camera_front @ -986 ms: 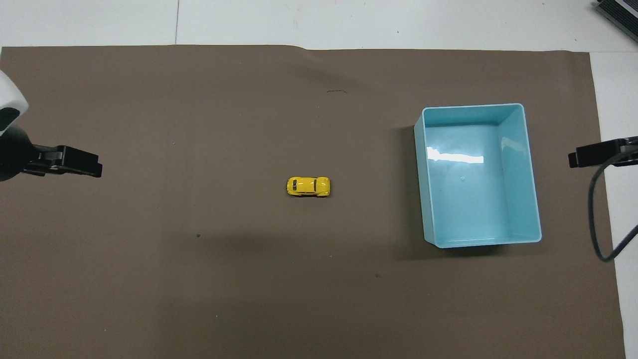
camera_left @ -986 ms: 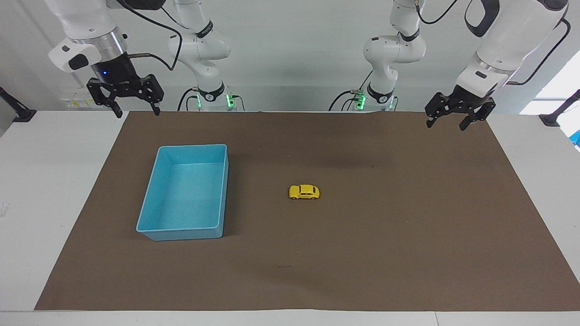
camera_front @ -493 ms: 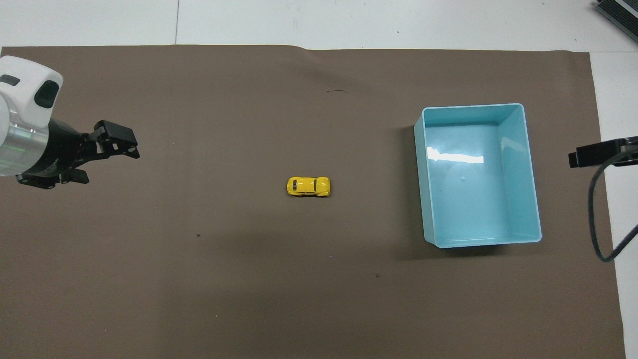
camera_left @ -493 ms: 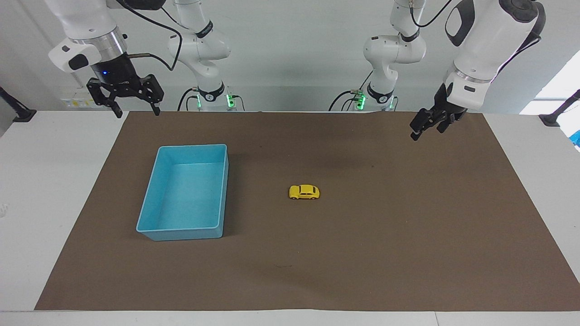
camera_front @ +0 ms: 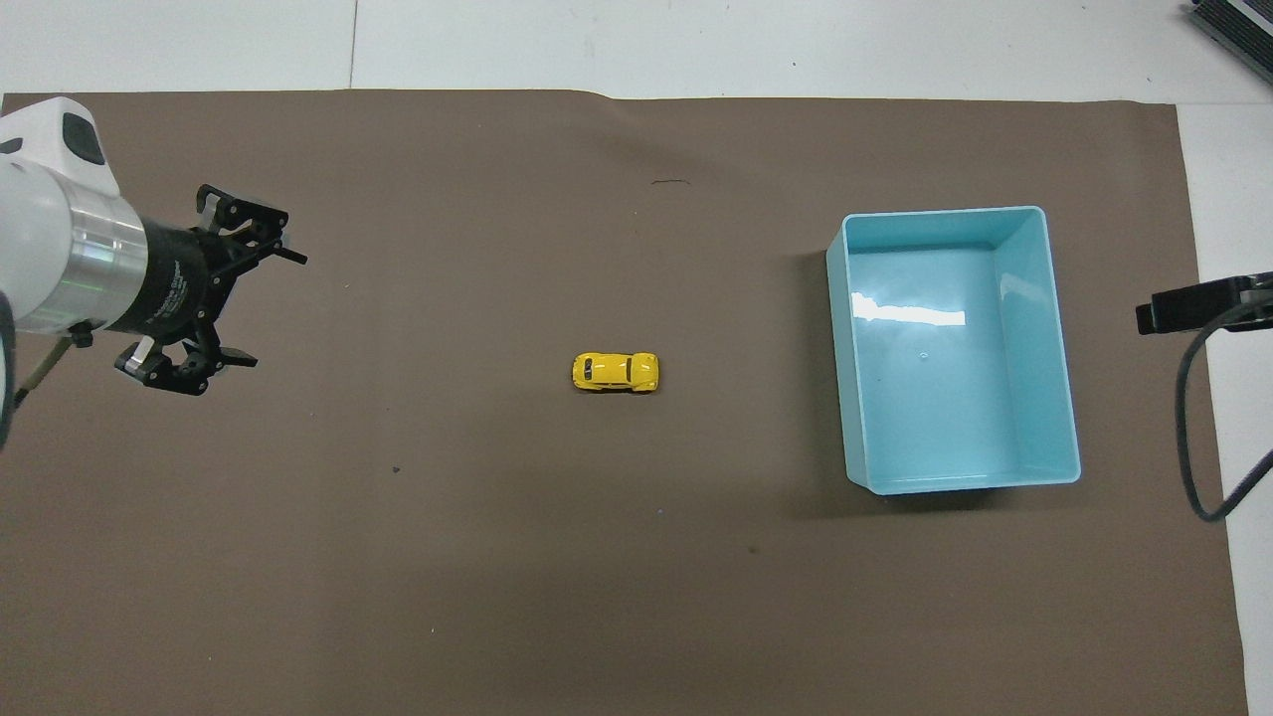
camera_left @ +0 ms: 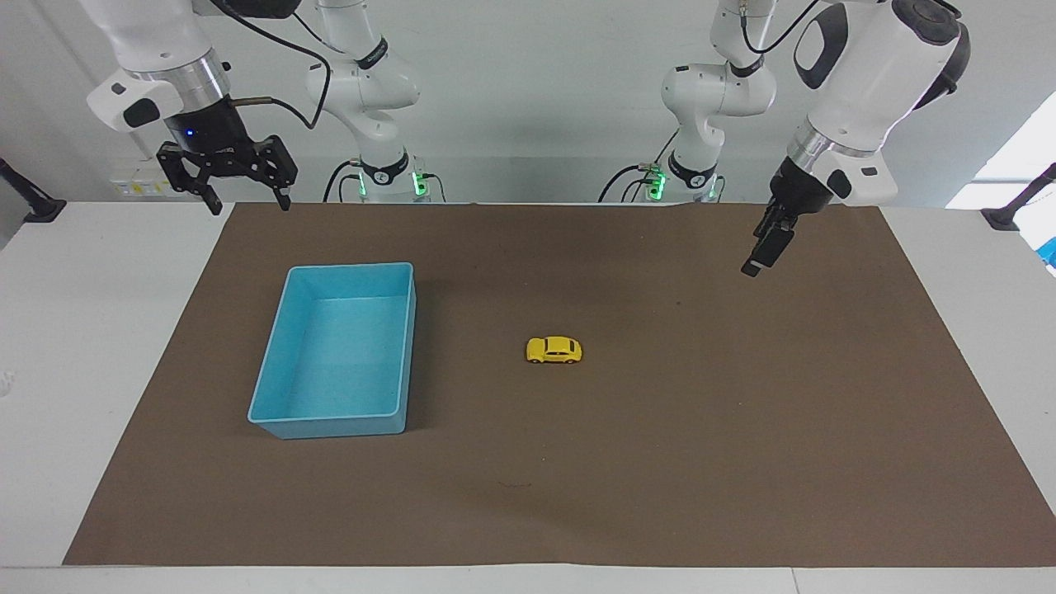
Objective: Wind up and store yellow beetle car
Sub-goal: 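Reach the left gripper down to the yellow beetle car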
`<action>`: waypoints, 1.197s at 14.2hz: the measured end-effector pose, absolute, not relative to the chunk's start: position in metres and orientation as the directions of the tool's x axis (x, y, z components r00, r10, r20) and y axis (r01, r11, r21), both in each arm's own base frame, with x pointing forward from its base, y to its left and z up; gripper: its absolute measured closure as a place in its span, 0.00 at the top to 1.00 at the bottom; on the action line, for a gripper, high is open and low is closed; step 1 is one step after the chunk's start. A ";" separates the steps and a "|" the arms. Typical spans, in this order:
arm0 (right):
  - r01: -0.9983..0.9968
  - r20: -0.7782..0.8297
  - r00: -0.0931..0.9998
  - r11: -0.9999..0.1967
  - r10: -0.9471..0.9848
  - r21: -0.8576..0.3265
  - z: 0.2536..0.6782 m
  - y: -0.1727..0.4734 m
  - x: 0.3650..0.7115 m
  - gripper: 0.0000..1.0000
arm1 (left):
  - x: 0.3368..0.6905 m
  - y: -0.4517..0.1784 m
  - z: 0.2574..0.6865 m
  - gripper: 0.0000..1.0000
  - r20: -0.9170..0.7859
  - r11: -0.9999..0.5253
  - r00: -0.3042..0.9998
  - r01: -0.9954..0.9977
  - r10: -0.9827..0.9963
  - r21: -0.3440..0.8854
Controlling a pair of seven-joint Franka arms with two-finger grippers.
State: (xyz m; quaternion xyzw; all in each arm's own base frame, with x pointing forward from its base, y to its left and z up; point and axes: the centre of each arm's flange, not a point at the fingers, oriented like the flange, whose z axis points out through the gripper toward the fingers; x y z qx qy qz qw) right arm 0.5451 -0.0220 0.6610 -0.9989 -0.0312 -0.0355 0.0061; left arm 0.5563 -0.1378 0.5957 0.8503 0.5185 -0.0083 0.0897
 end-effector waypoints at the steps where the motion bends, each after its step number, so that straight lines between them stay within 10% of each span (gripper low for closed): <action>1: 0.062 0.071 0.996 -0.998 0.062 -0.010 0.661 -0.022 0.545 1.00 | 0.556 -0.144 0.595 1.00 -0.113 -0.411 0.428 0.900 0.897 0.145; 17: 0.059 0.071 0.996 -0.998 0.058 -0.010 0.661 -0.024 0.545 1.00 | 0.561 -0.336 0.452 1.00 -0.085 -0.041 0.043 0.999 0.996 0.018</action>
